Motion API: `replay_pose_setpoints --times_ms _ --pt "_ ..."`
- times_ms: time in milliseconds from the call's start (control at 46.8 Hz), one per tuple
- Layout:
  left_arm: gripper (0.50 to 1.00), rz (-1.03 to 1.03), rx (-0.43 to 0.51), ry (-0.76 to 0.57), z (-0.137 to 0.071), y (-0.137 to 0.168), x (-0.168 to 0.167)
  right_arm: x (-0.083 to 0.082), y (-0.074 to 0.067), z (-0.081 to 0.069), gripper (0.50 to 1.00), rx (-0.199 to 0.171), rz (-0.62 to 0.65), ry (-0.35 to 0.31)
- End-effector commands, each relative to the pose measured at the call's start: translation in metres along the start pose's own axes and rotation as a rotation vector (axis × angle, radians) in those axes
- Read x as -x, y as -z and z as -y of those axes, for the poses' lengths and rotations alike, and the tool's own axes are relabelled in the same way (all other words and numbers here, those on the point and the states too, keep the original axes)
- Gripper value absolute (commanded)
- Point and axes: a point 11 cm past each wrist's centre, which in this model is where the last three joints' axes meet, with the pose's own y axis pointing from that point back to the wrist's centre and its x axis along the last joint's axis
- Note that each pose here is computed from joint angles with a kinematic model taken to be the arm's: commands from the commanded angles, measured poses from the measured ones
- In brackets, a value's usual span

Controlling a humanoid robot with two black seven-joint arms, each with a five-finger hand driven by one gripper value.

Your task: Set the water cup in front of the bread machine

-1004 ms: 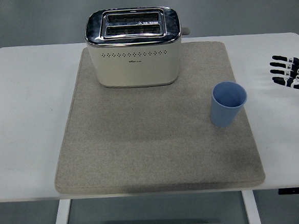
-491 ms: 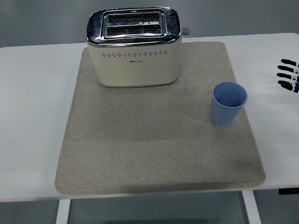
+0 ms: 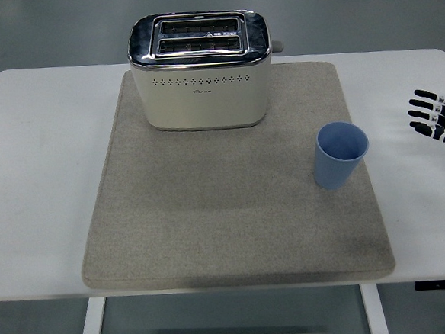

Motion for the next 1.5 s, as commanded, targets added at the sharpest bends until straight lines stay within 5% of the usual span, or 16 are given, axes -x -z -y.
replay_pose_setpoints --times_ms 0,513,833,1239,1474 --pt "1.000 0.000 0.001 -0.001 0.000 0.000 0.000 0.000 -0.001 0.000 0.917 0.001 0.001 0.001" --pt "1.000 0.000 0.001 0.000 0.000 0.000 0.000 0.006 0.001 0.004 0.917 -0.005 0.009 0.016" --pt "1.000 0.000 0.001 -0.001 0.000 0.000 0.000 0.039 0.007 0.011 0.917 -0.028 0.019 0.078" --pt "1.000 0.000 0.001 -0.001 0.000 0.000 0.000 0.041 -0.016 -0.005 0.917 0.009 0.046 0.059" --pt "1.000 0.000 -0.001 0.000 0.000 0.001 0.000 0.059 -0.019 0.000 0.917 -0.024 0.068 0.061"
